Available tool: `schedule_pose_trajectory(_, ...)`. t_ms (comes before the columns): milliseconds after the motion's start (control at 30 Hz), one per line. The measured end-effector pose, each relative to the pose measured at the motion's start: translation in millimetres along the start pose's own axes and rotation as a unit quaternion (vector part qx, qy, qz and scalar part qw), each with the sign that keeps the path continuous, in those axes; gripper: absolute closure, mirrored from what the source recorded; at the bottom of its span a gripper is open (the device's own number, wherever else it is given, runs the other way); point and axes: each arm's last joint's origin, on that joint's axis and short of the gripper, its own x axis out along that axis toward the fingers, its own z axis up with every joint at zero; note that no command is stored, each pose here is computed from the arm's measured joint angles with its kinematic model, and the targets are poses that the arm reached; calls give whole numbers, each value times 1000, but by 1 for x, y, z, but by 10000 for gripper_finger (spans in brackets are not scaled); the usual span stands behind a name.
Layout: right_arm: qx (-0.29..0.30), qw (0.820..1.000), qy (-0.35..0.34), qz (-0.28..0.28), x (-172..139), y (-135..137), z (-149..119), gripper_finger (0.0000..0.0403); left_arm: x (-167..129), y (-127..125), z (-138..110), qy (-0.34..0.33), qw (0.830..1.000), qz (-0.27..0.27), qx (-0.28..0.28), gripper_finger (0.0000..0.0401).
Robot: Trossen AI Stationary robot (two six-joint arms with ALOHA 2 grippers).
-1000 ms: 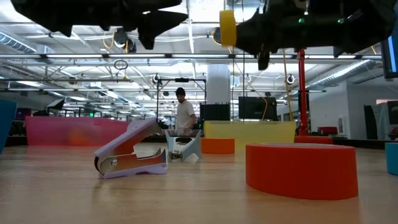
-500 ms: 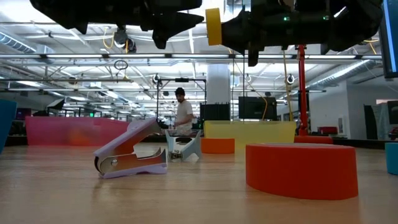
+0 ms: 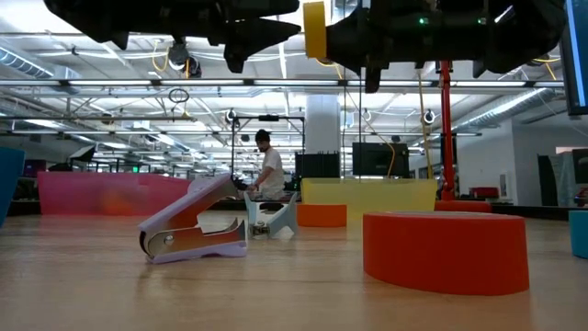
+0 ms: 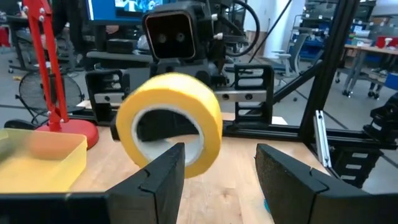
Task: Pick and place Stapler, Stapler remover, tape
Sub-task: Put the yellow tape into the blue bin
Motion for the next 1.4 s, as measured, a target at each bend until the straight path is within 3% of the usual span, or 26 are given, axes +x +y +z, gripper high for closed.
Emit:
schedule_pose_trajectory(733,-26,999,-16,-25,11,3,13,370,3,-1,7,-10,1000,-4,1,206)
schedule_pose_trajectory(1200,-29,999,-9,-24,47,7,-6,370,2,-1,4,3,1000,-14,-18,206)
schedule_pose_trajectory(1400,-35,999,7,-18,50,8,-10,370,2,-1,-1,32,999,-13,-20,256)
